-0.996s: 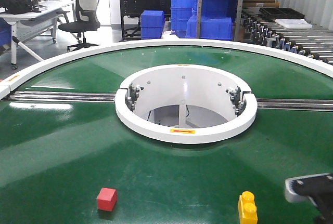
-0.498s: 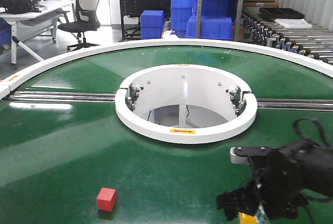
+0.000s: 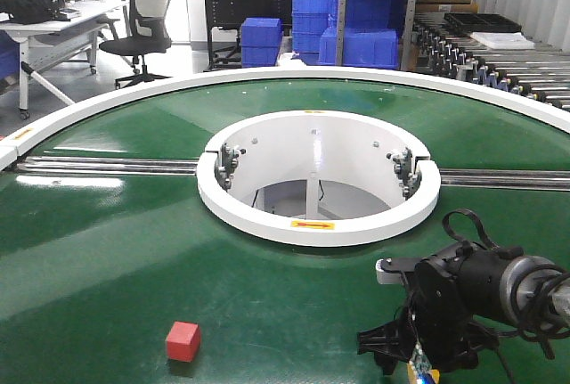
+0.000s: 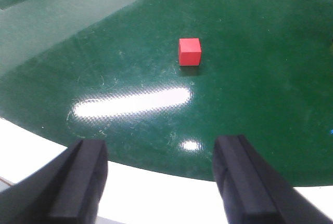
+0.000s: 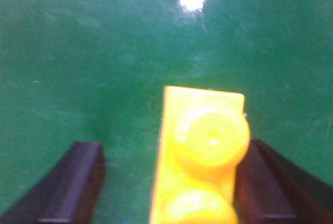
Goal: Pick red and yellow blocks into blue bin
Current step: 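Lower the right gripper onto the yellow brick and close on it, then lower the left gripper onto the red cube and close on it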
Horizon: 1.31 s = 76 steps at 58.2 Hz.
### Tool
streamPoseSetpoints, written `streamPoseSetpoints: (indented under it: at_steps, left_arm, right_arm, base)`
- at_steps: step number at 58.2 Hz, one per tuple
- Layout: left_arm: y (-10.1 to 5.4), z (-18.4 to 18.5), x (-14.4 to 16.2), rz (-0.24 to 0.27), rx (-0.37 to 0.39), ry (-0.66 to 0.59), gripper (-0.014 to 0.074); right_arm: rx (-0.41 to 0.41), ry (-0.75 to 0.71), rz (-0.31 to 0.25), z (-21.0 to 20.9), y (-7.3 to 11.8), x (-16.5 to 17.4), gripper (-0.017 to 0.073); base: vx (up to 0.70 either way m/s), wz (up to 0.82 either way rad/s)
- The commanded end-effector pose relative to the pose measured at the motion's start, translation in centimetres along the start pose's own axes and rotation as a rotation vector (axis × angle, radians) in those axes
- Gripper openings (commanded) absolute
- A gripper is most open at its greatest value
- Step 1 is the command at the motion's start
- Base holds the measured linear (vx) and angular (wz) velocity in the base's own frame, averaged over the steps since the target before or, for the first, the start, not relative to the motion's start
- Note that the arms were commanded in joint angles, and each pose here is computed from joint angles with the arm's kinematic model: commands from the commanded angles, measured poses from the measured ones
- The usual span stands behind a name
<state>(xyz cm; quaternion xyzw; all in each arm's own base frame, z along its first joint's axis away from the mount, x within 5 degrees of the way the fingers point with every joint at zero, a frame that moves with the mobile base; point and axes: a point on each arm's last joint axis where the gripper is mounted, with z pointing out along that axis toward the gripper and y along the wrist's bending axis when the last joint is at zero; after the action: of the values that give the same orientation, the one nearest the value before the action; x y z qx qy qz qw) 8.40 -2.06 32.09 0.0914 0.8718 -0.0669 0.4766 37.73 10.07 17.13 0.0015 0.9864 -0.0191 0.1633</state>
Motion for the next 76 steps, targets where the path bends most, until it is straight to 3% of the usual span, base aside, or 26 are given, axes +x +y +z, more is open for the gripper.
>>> streamPoseSetpoints:
  at_steps: [1, 9, 17, 25, 32, 36, 45, 55, 63, 70, 76]
  left_arm:
    - [-0.2, -0.4, -1.4, -0.002, 0.014, -0.087, 0.0536]
    - [-0.2, -0.4, -1.4, -0.002, 0.014, -0.087, 0.0536]
    - [-0.2, -0.4, -1.4, -0.002, 0.014, -0.079, 0.0536]
    - [-0.2, 0.3, -1.9, -0.002, 0.013, -0.050, 0.0539]
    - [-0.3, 2.3, -2.9, 0.003, 0.023, 0.025, 0.0547]
    - [-0.6, 3.6, -3.6, 0.010, 0.061, 0.063, 0.0552]
    - [-1.5, 7.7, -5.6, 0.042, 0.158, 0.147, 0.0565]
    - [-2.3, 13.2, -8.2, 0.059, 0.254, 0.218, 0.0566]
    - [-2.5, 18.2, -9.6, 0.059, 0.283, 0.287, 0.0566]
    - [-3.3, 22.9, -10.0, 0.094, 0.308, 0.379, 0.0566]
    - [-4.5, 27.1, -9.9, 0.154, 0.306, 0.458, 0.0568]
  right_arm:
    - [-0.012, -0.107, -0.002, -2.5, -0.2, -1.4, 0.0405]
    - [-0.010, -0.104, -0.001, -2.7, -0.2, -1.4, 0.0271]
    - [-0.015, -0.134, -0.037, -4.2, -0.4, -1.4, 0.0225]
    - [-0.043, -0.186, -0.104, -7.9, -0.6, -1.3, 0.0234]
    - [-0.069, -0.260, -0.211, -11.9, -0.6, -0.1, 0.0239]
    - [-0.087, -0.323, -0.271, -13.9, -0.3, 1.1, 0.0241]
    - [-0.122, -0.429, -0.349, -16.7, -0.4, 4.2, 0.0242]
    - [-0.132, -0.487, -0.353, -18.6, -1.2, 5.9, 0.0242]
    - [-0.131, -0.510, -0.355, -19.0, -1.3, 6.1, 0.0242]
    - [-0.135, -0.518, -0.356, -18.7, -1.2, 5.8, 0.0242]
    - [-0.140, -0.527, -0.356, -18.2, -0.9, 5.4, 0.0242]
  base:
    - [0.00, 0.00]
    - [0.00, 0.00]
    - [0.00, 0.00]
    - [0.00, 0.00]
    - [0.00, 0.00]
    - [0.00, 0.00]
    - [0.00, 0.00]
    - [0.00, 0.00]
    - [0.00, 0.00]
    - [0.00, 0.00]
    - [0.00, 0.00]
